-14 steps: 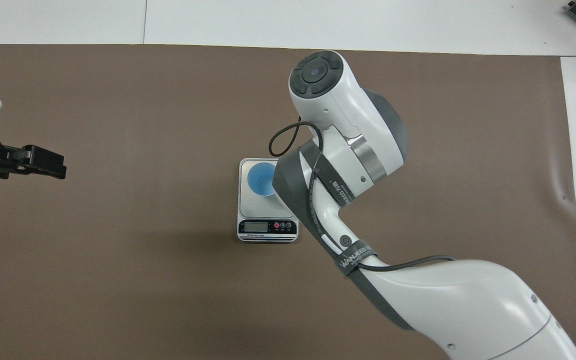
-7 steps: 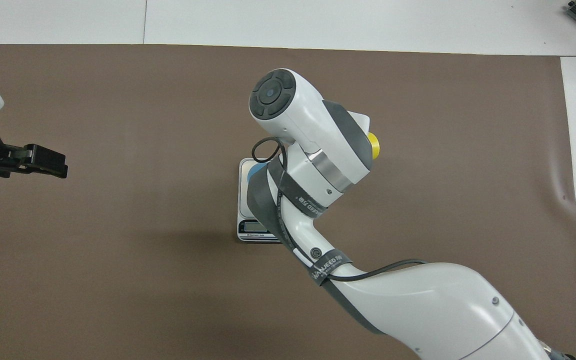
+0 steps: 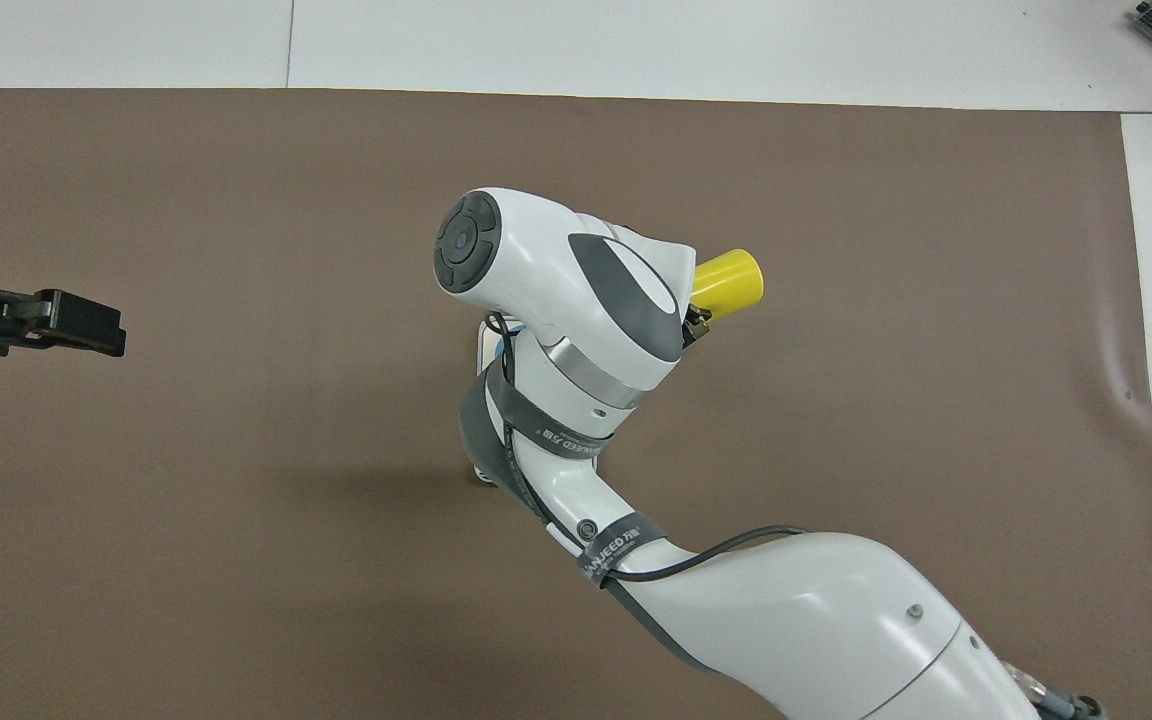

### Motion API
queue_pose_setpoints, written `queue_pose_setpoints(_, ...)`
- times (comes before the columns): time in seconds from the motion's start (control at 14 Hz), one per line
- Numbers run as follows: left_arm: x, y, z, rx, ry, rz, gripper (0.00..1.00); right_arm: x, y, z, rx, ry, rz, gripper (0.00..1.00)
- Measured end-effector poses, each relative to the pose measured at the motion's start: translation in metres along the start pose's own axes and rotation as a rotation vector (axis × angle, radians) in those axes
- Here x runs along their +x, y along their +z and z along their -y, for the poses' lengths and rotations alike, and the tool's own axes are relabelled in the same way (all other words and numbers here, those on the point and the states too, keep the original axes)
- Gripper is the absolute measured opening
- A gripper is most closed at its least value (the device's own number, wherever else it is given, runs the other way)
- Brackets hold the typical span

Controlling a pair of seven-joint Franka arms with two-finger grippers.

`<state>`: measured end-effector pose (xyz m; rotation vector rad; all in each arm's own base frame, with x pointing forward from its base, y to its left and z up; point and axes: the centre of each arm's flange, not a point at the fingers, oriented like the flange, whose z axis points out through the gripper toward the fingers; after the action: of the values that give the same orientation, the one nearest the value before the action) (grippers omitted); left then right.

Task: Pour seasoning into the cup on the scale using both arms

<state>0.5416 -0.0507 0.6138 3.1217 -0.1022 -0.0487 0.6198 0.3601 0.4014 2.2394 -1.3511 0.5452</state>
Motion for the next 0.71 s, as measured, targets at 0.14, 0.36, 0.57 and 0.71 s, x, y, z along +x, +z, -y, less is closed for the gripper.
queue_pose_setpoints(0.14, 0.000, 0.000, 0.000, 0.000, 0.000, 0.000, 1.00, -0.002, -0.004, 0.003, 0.029, 0.052, 0.007, 0.52)
queue_pose_setpoints(0.36, 0.000, 0.000, 0.000, 0.000, 0.000, 0.000, 1.00, -0.004, -0.007, 0.007, 0.068, 0.087, 0.017, 0.52)
queue_pose_setpoints(0.57, 0.000, 0.000, 0.000, 0.000, 0.000, 0.000, 1.00, -0.008, -0.003, 0.011, 0.074, 0.085, 0.018, 0.52)
queue_pose_setpoints(0.71, 0.000, 0.000, 0.000, 0.000, 0.000, 0.000, 1.00, -0.011, 0.000, 0.015, 0.094, 0.119, 0.018, 0.52)
